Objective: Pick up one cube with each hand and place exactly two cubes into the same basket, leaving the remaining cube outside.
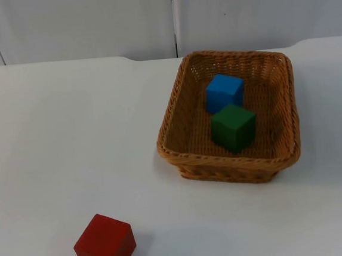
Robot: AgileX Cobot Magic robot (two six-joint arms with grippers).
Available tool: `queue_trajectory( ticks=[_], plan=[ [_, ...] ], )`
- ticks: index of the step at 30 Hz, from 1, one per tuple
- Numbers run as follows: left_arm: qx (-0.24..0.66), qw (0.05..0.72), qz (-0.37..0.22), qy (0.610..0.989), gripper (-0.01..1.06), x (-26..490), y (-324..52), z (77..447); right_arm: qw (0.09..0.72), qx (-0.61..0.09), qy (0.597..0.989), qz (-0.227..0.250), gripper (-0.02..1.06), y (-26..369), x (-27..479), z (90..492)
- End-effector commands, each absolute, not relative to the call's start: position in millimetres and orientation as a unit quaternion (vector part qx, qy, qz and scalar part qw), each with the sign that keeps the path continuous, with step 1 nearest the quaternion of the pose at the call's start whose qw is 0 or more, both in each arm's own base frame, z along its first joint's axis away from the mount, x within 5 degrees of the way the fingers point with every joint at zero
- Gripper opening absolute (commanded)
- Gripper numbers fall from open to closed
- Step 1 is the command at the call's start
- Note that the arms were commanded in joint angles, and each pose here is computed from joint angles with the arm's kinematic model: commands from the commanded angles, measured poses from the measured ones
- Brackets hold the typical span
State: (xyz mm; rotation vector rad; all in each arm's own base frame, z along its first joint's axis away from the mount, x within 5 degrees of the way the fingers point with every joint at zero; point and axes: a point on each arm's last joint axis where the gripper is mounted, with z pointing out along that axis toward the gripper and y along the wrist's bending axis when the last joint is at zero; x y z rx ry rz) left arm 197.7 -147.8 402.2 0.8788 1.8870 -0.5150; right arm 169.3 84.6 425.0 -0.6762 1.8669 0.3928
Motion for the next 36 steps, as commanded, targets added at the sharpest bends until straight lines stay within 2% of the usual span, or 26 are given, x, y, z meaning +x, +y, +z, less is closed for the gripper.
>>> queue_trajectory(
  ticks=[1, 13, 21, 32, 36],
  plan=[
    [0.355, 0.481, -0.213, 0.773, 0.97, 192.0, -144.7, 400.2, 0.544, -0.283, 0.773, 0.164, 0.88, 81.7, 159.0, 424.7],
    [0.344, 0.488, -0.218, 0.772, 0.97, 156.4, -122.6, 388.0, 0.567, -0.283, 0.756, 0.164, 0.88, 62.3, 100.5, 401.0],
    [0.342, 0.497, -0.219, 0.767, 0.97, 129.1, -106.0, 376.1, 0.560, -0.296, 0.755, 0.170, 0.88, 54.9, 71.6, 388.5],
    [0.336, 0.525, -0.216, 0.751, 0.97, 82.2, -76.0, 358.1, 0.566, -0.278, 0.753, 0.185, 0.88, 43.7, 37.5, 350.2],
    [0.339, 0.527, -0.209, 0.751, 0.97, 63.4, -63.7, 350.0, 0.581, -0.277, 0.742, 0.188, 0.88, 38.3, 20.0, 337.5]
  ],
)
